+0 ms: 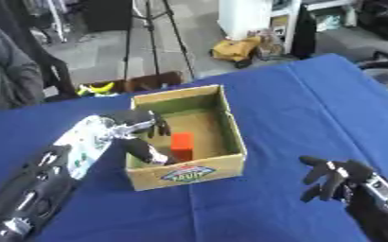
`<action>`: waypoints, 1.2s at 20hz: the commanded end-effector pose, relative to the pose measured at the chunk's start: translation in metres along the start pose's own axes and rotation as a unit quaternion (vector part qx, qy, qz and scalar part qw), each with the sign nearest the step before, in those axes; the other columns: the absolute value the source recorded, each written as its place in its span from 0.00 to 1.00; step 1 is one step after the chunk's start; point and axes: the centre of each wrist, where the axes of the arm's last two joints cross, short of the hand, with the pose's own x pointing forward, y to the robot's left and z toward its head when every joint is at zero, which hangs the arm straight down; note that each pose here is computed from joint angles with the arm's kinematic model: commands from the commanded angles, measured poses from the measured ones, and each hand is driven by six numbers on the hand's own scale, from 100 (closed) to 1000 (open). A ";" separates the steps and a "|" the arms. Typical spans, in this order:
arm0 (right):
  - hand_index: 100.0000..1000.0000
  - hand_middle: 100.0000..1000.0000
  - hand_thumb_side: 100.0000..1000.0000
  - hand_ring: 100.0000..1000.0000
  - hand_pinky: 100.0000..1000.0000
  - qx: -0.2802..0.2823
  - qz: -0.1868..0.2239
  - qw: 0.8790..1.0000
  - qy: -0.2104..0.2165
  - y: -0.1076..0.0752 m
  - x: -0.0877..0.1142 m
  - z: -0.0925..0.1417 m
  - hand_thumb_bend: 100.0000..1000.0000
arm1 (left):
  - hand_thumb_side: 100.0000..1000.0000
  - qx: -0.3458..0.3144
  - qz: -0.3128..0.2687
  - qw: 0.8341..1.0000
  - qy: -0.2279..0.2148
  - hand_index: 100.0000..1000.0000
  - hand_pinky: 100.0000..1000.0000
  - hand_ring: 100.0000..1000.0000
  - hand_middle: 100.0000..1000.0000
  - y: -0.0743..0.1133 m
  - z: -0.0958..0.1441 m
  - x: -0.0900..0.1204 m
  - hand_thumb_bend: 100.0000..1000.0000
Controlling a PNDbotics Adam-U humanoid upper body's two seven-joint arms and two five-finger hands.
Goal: Pick up objects on the table and place them in the box.
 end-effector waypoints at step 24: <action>0.41 0.53 0.91 0.95 0.52 -0.038 0.014 0.999 -0.008 -0.007 0.005 0.009 0.00 | 0.82 0.496 0.353 0.789 -0.082 0.66 0.49 0.49 0.52 0.014 0.146 -0.007 0.17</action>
